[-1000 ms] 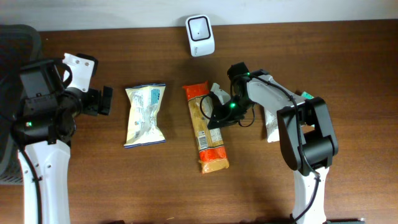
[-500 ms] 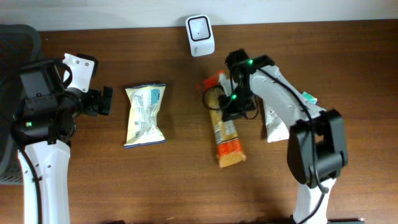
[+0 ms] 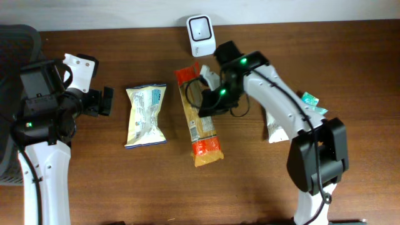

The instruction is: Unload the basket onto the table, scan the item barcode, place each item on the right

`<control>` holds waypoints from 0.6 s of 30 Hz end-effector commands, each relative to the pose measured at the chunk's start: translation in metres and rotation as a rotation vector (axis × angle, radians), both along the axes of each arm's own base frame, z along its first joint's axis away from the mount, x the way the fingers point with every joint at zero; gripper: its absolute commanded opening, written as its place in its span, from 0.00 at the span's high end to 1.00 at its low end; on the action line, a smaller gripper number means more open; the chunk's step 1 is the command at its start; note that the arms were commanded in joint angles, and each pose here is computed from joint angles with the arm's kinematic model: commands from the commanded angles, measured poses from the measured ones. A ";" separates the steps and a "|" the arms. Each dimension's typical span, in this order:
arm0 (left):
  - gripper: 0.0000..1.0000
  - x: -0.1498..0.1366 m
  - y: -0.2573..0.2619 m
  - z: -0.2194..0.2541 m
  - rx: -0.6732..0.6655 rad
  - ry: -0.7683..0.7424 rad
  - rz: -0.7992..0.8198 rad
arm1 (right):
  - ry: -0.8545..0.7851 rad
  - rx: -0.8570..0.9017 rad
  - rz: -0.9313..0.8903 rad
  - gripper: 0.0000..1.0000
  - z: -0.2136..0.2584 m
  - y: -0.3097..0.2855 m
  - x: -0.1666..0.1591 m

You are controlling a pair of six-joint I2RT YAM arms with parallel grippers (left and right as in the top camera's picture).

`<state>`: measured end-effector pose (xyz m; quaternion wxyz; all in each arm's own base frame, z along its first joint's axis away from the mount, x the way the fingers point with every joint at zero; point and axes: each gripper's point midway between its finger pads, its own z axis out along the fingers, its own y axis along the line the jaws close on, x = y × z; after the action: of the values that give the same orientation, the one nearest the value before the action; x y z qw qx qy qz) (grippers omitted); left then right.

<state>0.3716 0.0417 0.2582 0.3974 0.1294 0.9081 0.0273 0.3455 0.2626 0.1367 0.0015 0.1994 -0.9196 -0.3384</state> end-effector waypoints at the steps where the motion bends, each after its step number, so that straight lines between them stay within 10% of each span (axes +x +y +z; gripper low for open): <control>1: 0.01 -0.002 0.001 0.005 0.014 -0.013 -0.008 | -0.088 0.378 0.046 0.96 0.096 0.007 0.006; 18: 0.01 -0.002 0.001 0.005 0.014 -0.013 -0.008 | -0.643 0.572 0.059 0.96 0.300 -0.043 -0.054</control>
<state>0.3716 0.0417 0.2581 0.3972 0.1296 0.9081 0.0273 0.3091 0.2182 0.4058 -0.3090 0.2918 -0.7694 -0.4768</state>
